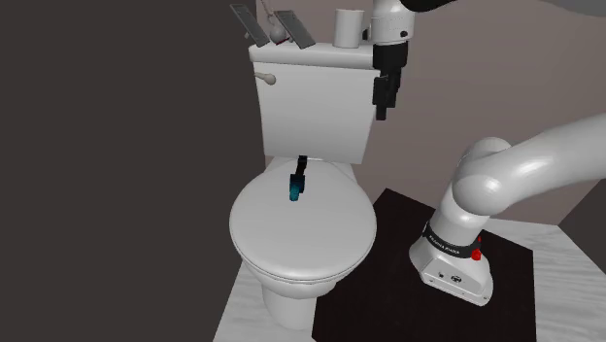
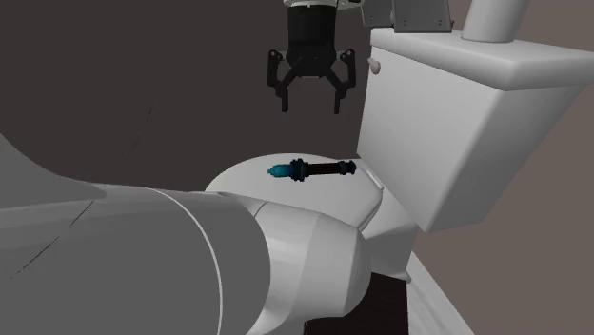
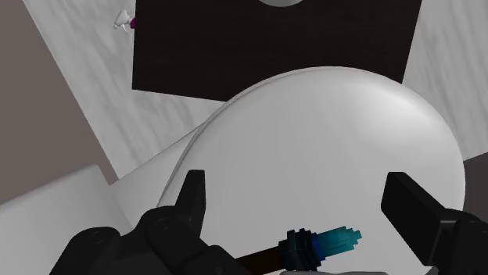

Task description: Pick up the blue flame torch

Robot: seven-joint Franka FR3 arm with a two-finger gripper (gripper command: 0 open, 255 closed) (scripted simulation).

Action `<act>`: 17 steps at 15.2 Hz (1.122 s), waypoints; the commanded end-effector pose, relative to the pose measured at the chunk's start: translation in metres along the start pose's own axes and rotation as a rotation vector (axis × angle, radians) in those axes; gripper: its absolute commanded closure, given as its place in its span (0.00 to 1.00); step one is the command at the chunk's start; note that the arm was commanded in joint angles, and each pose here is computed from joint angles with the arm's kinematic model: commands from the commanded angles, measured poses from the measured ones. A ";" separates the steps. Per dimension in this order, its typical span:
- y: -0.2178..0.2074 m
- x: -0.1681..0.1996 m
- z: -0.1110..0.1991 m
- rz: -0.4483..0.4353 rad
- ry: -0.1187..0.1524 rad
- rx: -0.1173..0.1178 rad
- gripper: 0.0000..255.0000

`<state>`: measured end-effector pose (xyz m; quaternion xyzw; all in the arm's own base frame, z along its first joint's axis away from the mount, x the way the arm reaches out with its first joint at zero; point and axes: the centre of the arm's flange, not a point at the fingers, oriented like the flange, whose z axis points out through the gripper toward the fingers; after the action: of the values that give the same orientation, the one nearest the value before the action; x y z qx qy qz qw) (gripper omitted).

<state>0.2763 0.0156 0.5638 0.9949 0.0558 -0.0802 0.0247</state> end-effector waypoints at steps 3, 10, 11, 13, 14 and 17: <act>-0.010 0.016 0.016 0.084 0.005 0.013 0.00; -0.034 0.080 0.072 0.379 0.021 0.059 0.00; -0.036 0.089 0.079 0.421 0.023 0.066 0.00; -0.039 0.109 0.095 0.505 0.028 0.079 0.00; -0.040 0.119 0.102 0.547 0.030 0.086 0.00; -0.040 0.149 0.125 0.674 0.037 0.105 0.00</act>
<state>0.3873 0.0654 0.4253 0.9649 -0.2568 -0.0551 0.0000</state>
